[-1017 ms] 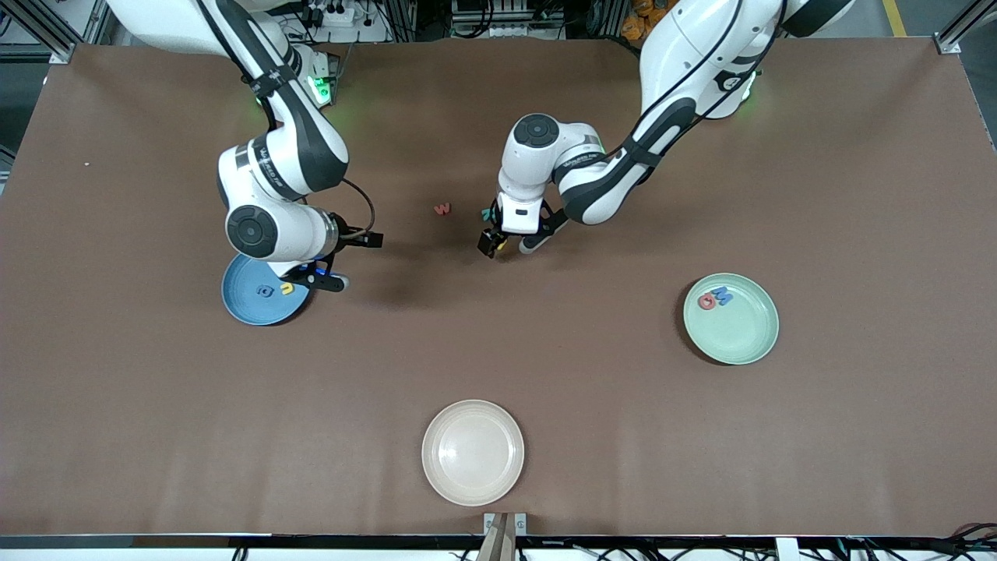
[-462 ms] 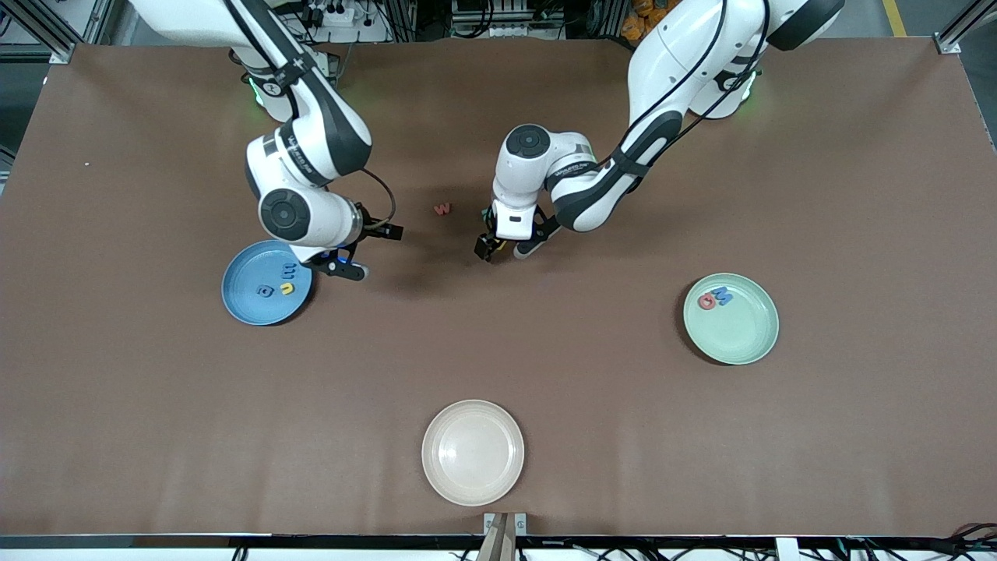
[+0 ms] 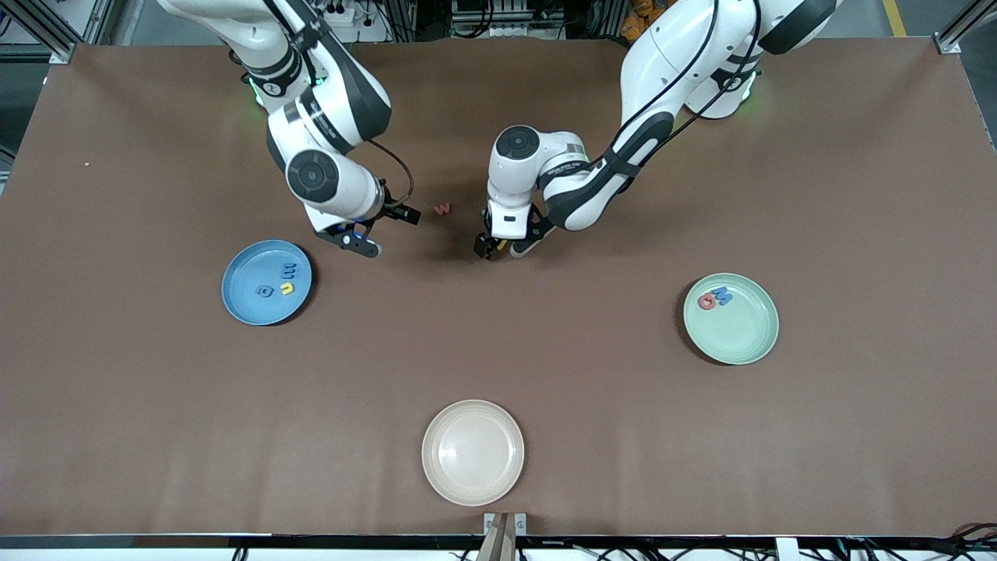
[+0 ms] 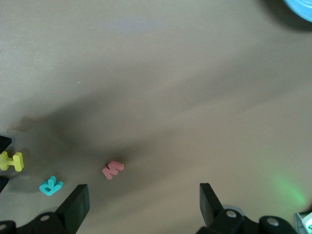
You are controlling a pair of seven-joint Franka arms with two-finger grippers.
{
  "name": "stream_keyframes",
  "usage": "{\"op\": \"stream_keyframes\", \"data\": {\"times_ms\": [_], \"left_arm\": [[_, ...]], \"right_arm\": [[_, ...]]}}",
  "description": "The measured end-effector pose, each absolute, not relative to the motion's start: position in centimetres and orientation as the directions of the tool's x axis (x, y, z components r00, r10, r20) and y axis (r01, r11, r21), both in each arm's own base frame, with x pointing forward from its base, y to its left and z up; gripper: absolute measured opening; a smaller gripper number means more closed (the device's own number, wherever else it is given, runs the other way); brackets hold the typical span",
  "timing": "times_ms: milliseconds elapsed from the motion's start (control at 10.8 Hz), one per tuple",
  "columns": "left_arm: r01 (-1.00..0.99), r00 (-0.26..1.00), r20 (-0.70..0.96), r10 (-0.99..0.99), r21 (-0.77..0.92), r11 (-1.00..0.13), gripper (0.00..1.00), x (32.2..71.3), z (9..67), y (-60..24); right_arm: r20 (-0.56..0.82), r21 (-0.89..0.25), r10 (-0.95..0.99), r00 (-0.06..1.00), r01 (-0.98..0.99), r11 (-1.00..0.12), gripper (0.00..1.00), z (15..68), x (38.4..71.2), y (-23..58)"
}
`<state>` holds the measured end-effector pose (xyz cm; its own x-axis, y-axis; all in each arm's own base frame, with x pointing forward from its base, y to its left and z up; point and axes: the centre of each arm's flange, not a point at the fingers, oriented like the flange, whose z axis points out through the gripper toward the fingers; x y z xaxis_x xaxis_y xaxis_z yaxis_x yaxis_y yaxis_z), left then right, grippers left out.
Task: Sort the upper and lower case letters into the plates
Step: 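Grasp the yellow 'H' with the left gripper while the right gripper grasps pink 'm'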
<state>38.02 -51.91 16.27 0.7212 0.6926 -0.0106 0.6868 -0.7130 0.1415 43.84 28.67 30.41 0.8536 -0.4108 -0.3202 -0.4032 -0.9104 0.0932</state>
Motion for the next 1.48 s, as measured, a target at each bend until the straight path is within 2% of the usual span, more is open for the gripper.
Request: {"op": "stream_keyframes", "data": {"times_ms": [370, 739, 1479], "left_arm": [[0.703, 0.706, 0.001, 0.708, 0.124, -0.701, 1.00, 38.5, 17.1, -52.7], [0.703, 0.707, 0.021, 0.707, 0.095, -0.705, 1.00, 38.3, 16.9, -53.1], [0.682, 0.729, 0.045, 0.683, 0.041, -0.730, 1.00, 36.6, 15.8, -53.9]], "right_arm": [[-0.291, 0.164, -0.553, 0.781, -0.529, -0.833, 1.00, 30.7, 41.3, 30.1], [-0.243, 0.240, -0.725, 0.645, -0.684, -0.689, 1.00, 30.5, 39.8, 31.7], [-0.175, 0.104, -0.813, 0.556, -0.810, -0.577, 1.00, 26.3, 35.3, 33.7]]}}
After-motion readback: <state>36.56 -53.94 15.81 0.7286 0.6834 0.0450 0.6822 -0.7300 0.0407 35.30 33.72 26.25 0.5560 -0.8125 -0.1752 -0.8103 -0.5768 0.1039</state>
